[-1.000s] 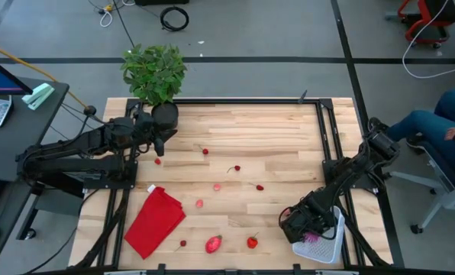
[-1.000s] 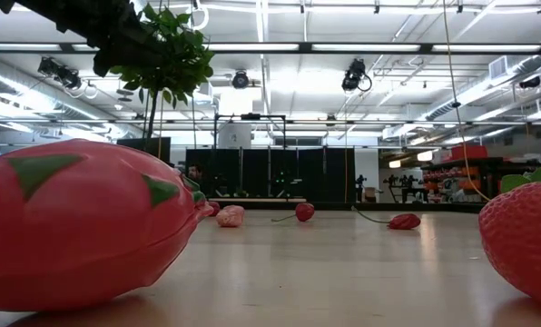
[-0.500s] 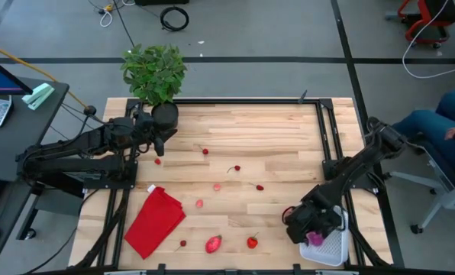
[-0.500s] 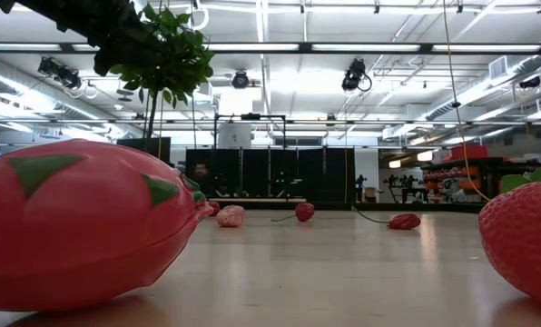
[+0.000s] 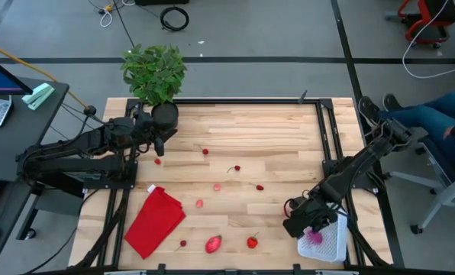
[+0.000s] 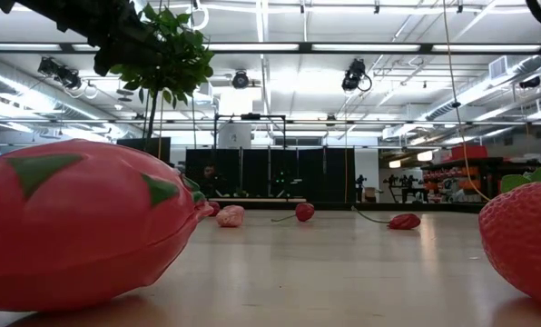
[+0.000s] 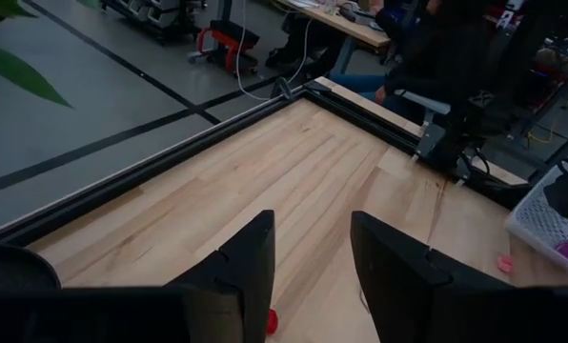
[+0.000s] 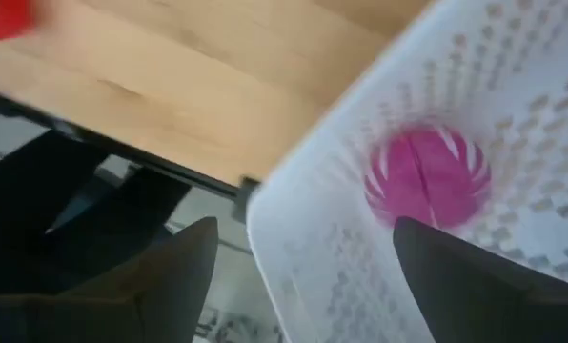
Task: Pick and placing Produce into tupperware
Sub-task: Put the red cherry into the white basket
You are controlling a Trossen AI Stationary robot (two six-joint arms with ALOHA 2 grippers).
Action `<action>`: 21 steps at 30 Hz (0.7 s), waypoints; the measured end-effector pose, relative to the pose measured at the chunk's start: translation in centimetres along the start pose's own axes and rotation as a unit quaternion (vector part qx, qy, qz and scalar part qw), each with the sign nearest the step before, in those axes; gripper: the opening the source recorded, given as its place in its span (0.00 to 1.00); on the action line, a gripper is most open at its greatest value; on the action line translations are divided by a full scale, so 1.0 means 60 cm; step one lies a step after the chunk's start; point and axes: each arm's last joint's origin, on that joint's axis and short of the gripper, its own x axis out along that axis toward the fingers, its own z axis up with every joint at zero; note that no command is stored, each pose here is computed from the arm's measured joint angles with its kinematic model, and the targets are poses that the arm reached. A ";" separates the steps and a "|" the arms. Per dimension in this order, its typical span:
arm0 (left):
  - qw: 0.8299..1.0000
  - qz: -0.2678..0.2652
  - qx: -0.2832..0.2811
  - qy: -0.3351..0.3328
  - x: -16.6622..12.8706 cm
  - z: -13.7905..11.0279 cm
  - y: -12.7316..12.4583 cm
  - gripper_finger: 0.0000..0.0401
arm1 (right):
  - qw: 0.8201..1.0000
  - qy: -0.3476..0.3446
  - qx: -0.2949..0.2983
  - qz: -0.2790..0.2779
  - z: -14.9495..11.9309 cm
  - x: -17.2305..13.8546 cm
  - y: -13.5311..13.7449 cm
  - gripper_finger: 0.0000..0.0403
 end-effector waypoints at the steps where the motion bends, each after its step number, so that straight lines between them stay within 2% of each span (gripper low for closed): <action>1: 1.000 0.000 0.000 0.000 0.000 0.000 0.000 0.36 | 1.000 -0.010 -0.008 0.008 0.001 0.000 0.002 0.81; 11: 1.000 0.000 0.000 0.000 0.000 0.000 0.000 0.37 | 0.987 -0.137 -0.035 0.077 0.011 -0.003 0.012 0.81; 21: 1.000 0.000 0.000 0.000 0.000 0.000 0.000 0.36 | 0.977 -0.121 -0.036 0.173 0.011 -0.016 0.043 0.79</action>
